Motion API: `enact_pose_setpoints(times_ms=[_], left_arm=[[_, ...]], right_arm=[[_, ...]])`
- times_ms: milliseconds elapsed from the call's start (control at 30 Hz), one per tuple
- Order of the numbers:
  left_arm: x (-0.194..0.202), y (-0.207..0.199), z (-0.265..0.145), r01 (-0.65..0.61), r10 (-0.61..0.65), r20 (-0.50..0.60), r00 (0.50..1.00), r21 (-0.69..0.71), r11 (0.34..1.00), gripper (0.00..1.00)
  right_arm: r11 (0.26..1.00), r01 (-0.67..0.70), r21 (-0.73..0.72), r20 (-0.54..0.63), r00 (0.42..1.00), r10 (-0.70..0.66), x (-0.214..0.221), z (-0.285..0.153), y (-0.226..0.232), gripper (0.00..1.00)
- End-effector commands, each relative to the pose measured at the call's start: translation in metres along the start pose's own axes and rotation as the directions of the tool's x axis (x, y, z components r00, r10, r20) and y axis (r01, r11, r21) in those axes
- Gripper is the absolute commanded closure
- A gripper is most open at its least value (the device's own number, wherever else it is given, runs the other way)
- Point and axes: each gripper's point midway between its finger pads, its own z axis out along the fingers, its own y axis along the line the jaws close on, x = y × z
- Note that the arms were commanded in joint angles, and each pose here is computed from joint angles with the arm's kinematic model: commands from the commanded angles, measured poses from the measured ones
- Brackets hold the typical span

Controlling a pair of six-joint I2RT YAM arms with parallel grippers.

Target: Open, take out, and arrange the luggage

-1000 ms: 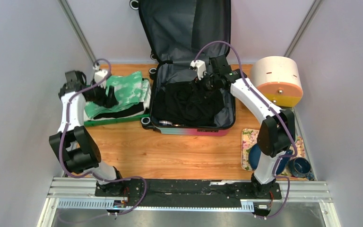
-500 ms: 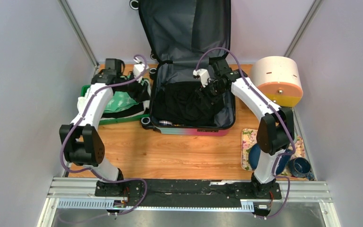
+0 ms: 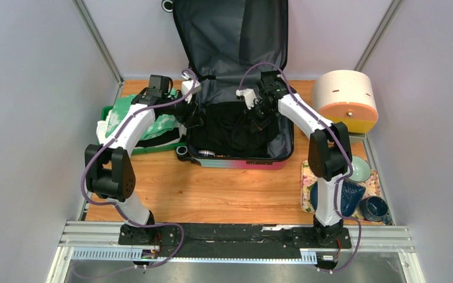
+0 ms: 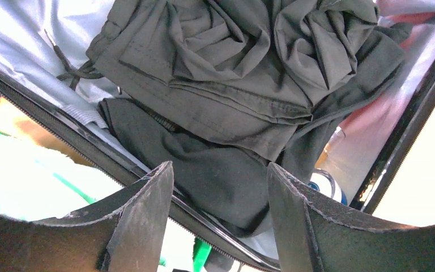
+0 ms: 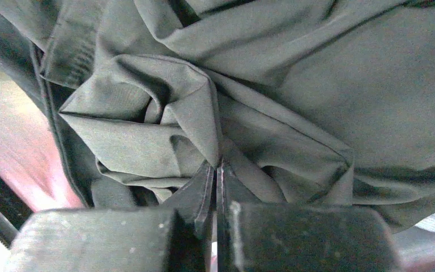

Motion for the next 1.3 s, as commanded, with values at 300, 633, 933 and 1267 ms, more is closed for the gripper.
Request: enact_pose_setpoints(times_ms=[300,633,933,1267], left_arm=[[-0.016,0.046,-0.032,0.235,-0.200,0.207,0.958,-0.159,0.959,0.35],[-0.003,0.013,-0.029,0.154,-0.140,0.231,0.963,-0.041,0.987,0.31],[0.000,-0.010,0.005,-0.017,0.010,0.180,0.984,0.035,0.999,0.31],[-0.022,0.008,0.012,0.202,-0.203,0.235,0.951,0.028,0.979,0.31]], right_arm=[[0.960,0.266,-0.085,0.384,0.898,-0.215,-0.118,-0.047,0.077,1.00],[0.955,0.289,-0.064,0.380,0.892,-0.245,-0.140,-0.040,0.076,1.00],[0.969,0.240,0.064,0.170,0.954,-0.248,-0.024,-0.079,0.015,0.90],[0.961,0.276,-0.015,0.247,0.932,-0.264,-0.031,-0.098,0.046,0.25]])
